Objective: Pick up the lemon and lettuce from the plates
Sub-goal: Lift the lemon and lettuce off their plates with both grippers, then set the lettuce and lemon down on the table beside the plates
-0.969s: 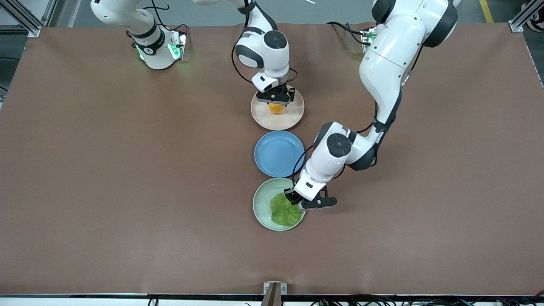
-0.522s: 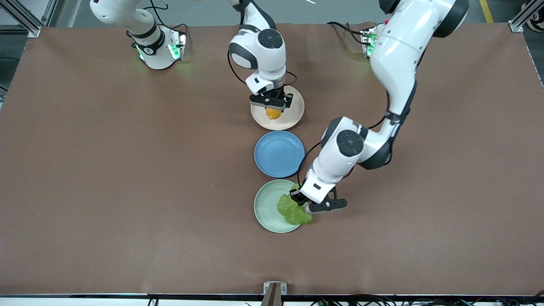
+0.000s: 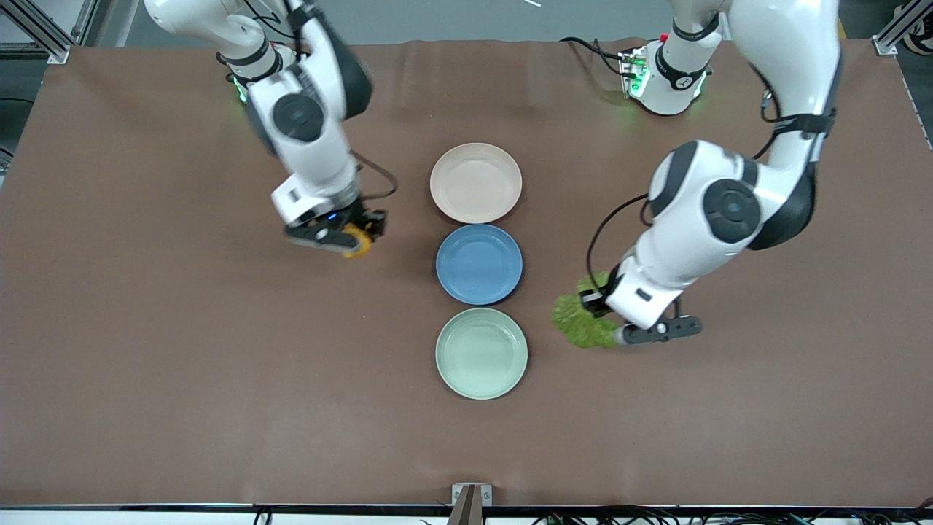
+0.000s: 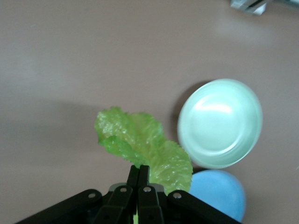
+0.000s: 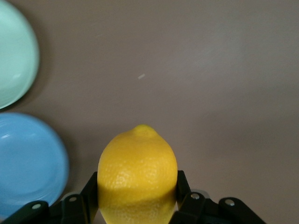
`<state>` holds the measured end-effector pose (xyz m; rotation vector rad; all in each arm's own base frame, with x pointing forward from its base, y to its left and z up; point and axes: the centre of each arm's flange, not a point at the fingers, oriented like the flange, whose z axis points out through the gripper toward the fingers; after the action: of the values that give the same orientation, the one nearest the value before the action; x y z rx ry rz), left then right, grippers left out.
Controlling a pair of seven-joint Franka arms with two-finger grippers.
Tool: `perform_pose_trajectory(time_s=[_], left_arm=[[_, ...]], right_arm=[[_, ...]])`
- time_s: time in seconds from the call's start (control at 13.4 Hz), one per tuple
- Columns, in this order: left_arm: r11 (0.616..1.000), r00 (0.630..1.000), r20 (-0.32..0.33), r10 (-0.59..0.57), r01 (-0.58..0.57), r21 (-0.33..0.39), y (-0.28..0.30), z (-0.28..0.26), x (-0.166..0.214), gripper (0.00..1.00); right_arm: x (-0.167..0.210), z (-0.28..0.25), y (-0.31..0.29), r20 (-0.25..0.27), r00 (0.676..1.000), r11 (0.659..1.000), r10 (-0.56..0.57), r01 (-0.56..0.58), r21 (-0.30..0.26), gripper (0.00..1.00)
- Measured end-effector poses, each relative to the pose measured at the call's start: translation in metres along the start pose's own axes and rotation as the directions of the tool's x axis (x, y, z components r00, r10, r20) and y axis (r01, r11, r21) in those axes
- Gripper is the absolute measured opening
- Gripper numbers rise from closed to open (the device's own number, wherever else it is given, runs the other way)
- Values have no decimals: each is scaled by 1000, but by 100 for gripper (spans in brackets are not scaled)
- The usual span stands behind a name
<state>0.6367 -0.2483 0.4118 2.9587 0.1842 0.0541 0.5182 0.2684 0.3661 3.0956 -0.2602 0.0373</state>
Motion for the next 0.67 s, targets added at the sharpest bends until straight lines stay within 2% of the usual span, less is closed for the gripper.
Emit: perform_pose_trajectory(time_s=[0.22, 0.52, 0.67], left_arm=[[996, 995, 68, 69, -72, 43, -80, 19, -19, 2], [983, 983, 79, 165, -171, 68, -155, 60, -59, 2], [976, 977, 75, 200, -205, 75, -183, 82, -79, 2]], right_arm=[[55, 39, 89, 21, 999, 999, -40, 40, -12, 66], [91, 112, 158, 22, 995, 995, -98, 98, -10, 66], [99, 150, 178, 17, 994, 994, -104, 104, 12, 66]])
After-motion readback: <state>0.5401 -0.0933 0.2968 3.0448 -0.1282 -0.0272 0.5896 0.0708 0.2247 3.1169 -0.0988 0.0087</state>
